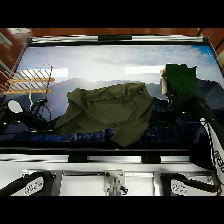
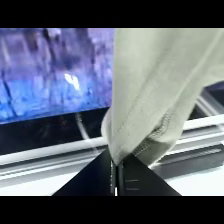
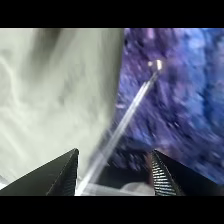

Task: Fold the shirts.

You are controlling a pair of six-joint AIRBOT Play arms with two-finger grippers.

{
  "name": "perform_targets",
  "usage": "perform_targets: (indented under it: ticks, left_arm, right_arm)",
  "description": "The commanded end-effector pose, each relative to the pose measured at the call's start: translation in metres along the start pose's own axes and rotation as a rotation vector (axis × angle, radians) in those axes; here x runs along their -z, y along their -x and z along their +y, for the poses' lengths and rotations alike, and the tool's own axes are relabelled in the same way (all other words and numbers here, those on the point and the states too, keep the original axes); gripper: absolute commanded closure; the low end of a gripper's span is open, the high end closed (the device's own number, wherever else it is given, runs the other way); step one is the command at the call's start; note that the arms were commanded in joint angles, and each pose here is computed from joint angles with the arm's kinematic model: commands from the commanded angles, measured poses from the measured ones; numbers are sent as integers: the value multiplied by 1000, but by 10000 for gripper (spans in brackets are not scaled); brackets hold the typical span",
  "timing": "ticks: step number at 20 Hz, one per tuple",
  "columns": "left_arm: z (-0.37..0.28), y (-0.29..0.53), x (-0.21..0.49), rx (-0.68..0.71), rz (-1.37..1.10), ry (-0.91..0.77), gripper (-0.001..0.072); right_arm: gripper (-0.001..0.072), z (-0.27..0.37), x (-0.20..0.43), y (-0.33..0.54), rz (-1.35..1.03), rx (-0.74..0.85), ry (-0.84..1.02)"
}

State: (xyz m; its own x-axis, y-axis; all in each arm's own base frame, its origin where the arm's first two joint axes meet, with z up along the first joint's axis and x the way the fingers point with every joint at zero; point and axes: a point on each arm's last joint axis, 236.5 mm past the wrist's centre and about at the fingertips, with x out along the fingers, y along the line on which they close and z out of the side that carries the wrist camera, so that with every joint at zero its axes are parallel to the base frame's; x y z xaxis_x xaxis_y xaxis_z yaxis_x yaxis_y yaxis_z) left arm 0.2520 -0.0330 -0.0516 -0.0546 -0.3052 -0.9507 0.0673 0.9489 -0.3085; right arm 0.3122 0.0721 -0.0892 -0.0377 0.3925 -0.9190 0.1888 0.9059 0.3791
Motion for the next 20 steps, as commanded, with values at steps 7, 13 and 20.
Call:
perform_targets:
  ticks: [7,13,20]
  left_arm:
    - [-50,20,-12,280,-71,-12,672]
    - [-91,90,-42,373,-218,-175,673]
    - [-165,399,-77,350,-1037,-463,673]
  right_arm:
    - [644,8,-20,-31,-21,-76,-88]
    - [652,64,-33,73,-156,-126,223]
    - [652,183,-4,416,-1121,-93,558]
